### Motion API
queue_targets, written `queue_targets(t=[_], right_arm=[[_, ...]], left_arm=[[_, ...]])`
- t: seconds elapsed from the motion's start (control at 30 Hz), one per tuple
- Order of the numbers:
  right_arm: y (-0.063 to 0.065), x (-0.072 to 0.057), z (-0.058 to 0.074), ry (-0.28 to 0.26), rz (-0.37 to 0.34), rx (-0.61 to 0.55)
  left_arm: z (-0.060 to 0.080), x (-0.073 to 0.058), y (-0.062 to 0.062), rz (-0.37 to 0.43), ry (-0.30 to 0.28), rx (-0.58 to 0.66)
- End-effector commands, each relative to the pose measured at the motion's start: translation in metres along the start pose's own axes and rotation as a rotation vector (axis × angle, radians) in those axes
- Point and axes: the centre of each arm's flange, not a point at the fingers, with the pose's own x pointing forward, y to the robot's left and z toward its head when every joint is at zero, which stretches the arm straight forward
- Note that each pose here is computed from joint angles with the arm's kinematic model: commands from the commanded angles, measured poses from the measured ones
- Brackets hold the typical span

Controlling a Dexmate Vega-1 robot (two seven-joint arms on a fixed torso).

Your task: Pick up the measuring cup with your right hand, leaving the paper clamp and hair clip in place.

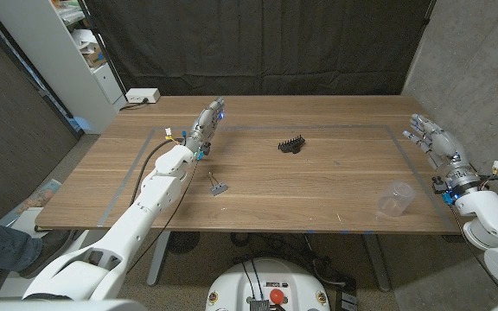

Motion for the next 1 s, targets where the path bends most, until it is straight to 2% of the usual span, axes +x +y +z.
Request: queue_targets(t=[0.03,0.6,1.0], right_arm=[[-0.006,-0.01,-0.003,0.02,-0.017,-0.012],[-0.019,-0.029,-0.003,0.039,-0.061,-0.023],[-0.018,-0.039,-0.007,0.046,-0.071,-0.015]], left_arm=[[0.003,0.002,-0.003,-0.001,-0.008,0.0],[0.002,0.01,-0.009,-0.015,-0.006,0.002],[0.003,0.014,-0.011,-0.025,-0.001,0.01]])
